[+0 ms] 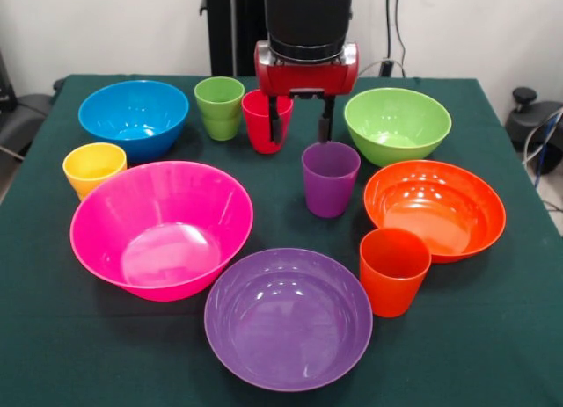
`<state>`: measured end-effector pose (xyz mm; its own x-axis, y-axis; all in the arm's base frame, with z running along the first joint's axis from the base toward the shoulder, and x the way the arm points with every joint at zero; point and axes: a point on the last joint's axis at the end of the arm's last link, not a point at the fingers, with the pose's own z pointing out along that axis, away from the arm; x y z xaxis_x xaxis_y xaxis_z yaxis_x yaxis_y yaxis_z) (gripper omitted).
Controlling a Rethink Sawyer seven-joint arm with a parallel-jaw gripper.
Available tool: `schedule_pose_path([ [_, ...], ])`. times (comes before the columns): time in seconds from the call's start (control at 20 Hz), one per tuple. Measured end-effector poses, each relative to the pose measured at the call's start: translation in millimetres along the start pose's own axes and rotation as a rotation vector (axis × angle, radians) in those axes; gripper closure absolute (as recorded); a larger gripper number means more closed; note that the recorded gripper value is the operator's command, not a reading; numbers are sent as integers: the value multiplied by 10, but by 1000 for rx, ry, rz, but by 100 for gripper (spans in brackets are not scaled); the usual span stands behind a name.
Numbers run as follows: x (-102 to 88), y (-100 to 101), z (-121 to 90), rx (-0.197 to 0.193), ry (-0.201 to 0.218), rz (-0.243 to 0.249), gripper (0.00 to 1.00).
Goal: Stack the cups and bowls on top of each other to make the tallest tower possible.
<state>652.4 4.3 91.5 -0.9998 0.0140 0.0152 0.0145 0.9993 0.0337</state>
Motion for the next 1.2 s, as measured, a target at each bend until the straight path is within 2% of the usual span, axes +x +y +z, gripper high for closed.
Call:
schedule_pose_path([
  [0.4, 79, 74, -35, -1, 8, -13, 0],
  [0.6, 140, 223, -70, 2, 12, -38, 0],
  [0.85, 176, 606, -107, 7, 9, -100, 0],
  [0.95, 211, 863, -96, 7, 10, -140, 0],
  [1.2, 277, 1203, -80, 8, 13, -194, 0],
])
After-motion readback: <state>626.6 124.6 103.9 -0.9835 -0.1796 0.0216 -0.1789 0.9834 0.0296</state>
